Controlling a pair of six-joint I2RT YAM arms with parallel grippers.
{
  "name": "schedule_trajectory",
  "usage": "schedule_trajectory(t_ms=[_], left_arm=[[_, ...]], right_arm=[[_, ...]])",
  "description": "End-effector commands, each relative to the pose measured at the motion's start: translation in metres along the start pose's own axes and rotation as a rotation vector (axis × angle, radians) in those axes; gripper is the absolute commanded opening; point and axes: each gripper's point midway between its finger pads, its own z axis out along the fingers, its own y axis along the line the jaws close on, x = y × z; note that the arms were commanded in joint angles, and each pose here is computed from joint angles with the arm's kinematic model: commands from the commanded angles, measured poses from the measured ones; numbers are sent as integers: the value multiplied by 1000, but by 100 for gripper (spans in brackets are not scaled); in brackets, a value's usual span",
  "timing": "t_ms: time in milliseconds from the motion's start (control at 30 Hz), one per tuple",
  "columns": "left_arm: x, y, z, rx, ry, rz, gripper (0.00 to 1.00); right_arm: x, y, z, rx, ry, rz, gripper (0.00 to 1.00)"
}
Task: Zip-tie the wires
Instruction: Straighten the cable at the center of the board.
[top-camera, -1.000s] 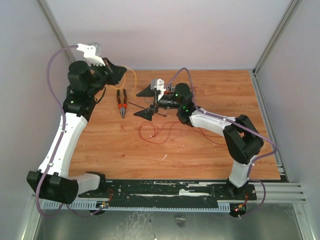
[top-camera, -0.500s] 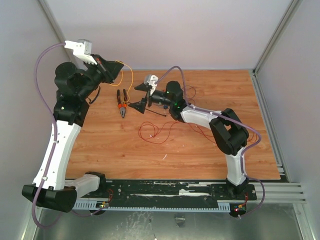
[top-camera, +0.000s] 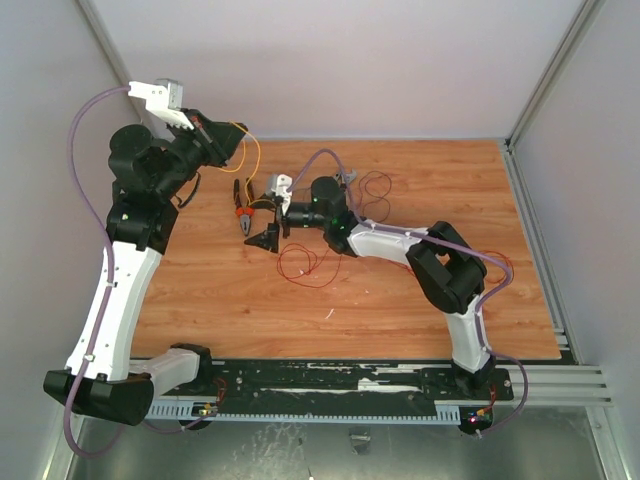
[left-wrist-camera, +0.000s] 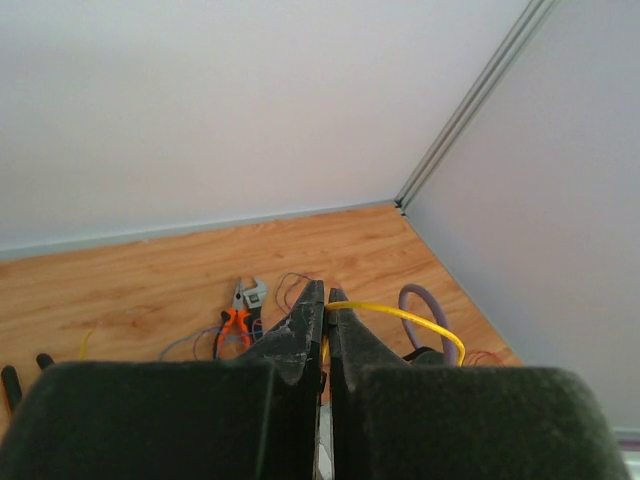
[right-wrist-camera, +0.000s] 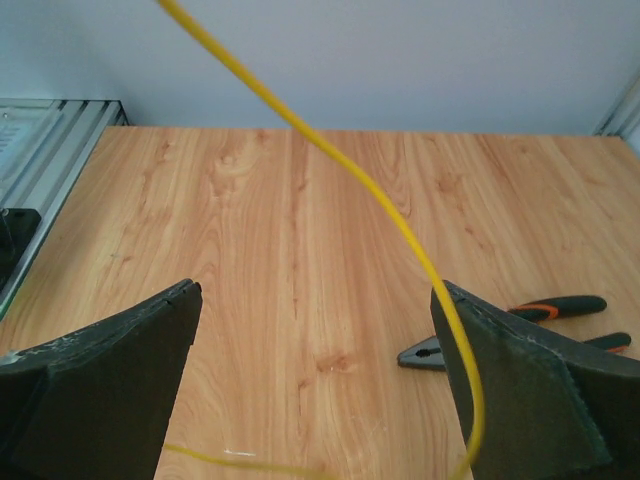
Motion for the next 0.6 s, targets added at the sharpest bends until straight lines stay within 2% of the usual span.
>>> schedule_trajectory(t_ms=[0,33,133,267,367,467,567], left_arm=[[-18,-12,-8,31,-47,15,0],[-19,-12,-8,32,-49,15,0],[-22,-13,-9,31,-58,21,0],[-26,-10,-13,1,-59,42,0],[-24,-2,-14,-42,-46,65,0],[-15,9,-15,-88,-20,76,0],[-2,22,-17,-140,16,85,0]], right_arm=[[-14,0,-5,-4,-7,-32,97],[-15,-3,-4,3,-5,-33,94],[-10,-8,0,8,27,-18,75],[0,-16,-8,53,90,14,40],[-1,-27,-28,110,99,39,21],[-5,-36,-54,180,116,60,10],[-13,-44,-82,271,165,54,4]])
